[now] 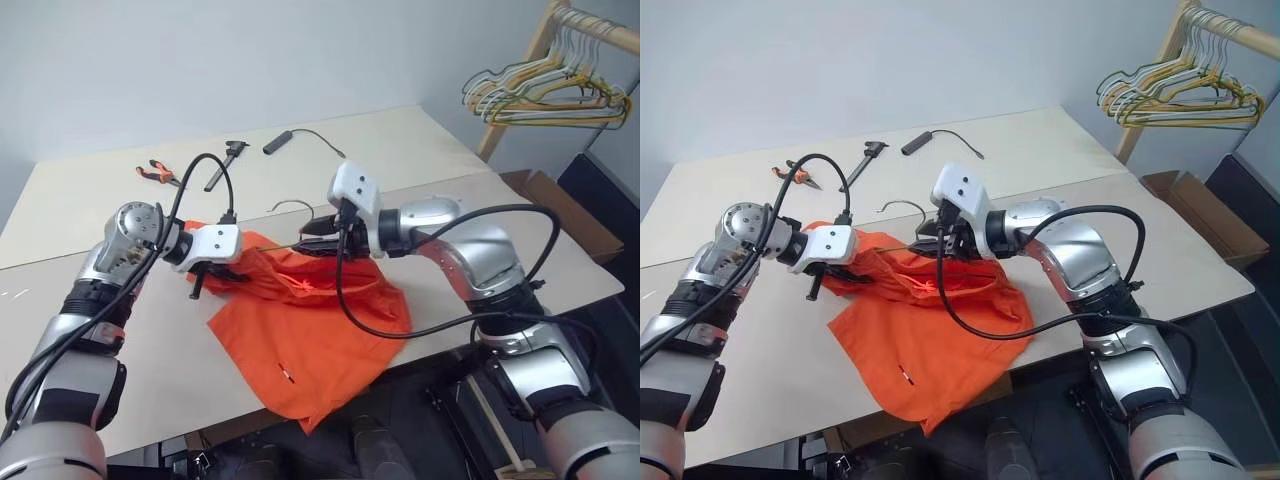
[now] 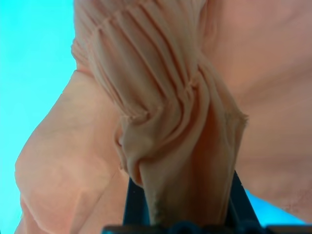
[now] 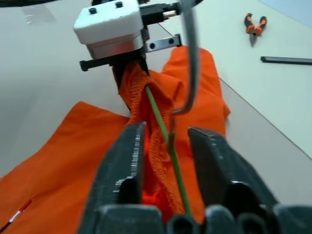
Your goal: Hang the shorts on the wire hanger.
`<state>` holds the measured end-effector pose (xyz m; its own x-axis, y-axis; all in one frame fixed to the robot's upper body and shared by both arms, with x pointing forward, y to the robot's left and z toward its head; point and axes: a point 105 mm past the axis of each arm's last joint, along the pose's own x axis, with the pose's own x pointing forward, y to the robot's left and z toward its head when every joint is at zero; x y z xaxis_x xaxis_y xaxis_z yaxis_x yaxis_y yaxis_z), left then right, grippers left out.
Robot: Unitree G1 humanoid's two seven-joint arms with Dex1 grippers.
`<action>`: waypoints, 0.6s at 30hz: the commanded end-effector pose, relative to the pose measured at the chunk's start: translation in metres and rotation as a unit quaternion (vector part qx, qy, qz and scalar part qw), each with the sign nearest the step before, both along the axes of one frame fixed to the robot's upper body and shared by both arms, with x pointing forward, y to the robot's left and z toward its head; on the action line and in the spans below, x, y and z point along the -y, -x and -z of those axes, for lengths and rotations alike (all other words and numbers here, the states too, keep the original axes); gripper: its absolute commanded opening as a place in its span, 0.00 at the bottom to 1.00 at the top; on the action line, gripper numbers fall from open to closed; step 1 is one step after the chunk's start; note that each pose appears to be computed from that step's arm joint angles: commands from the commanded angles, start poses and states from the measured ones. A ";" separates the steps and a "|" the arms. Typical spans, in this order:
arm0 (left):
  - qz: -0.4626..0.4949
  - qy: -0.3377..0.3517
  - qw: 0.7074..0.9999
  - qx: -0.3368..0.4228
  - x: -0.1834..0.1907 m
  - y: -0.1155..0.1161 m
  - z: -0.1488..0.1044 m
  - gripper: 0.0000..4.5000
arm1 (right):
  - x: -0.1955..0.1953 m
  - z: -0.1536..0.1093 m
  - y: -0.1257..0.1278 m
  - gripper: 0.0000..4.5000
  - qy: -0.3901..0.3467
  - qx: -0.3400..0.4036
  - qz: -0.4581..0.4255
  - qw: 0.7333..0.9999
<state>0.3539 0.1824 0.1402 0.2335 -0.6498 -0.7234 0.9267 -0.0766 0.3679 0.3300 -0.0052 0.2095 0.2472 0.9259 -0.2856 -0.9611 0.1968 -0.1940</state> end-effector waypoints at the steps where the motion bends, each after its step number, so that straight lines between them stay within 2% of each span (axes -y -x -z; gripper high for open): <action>1: 0.009 0.023 0.999 0.033 0.002 -0.002 -0.020 0.01 | -0.006 -0.020 0.003 0.07 -0.018 0.034 -0.022 0.999; 2: 0.010 0.023 0.999 0.034 0.002 -0.002 -0.020 0.01 | -0.006 -0.020 0.003 0.01 -0.018 0.034 -0.023 0.999; 6: 0.014 0.029 0.999 0.034 0.002 -0.001 -0.021 0.01 | -0.006 -0.020 0.002 0.01 -0.022 0.033 -0.024 0.999; 10: 0.017 0.070 0.997 0.015 0.007 0.002 -0.030 0.01 | -0.004 -0.020 0.001 0.01 -0.026 0.039 -0.024 0.999; 11: 0.018 0.081 0.997 0.006 0.007 0.003 -0.033 0.16 | -0.003 -0.020 0.001 0.00 -0.026 0.040 -0.025 0.999; 12: 0.019 0.088 0.996 0.002 0.008 0.004 -0.036 0.20 | -0.002 -0.020 0.001 0.00 -0.026 0.040 -0.026 0.999; 18: 0.002 0.074 0.997 0.000 -0.012 0.006 -0.041 0.63 | 0.004 -0.018 0.003 0.00 -0.025 0.042 -0.024 0.998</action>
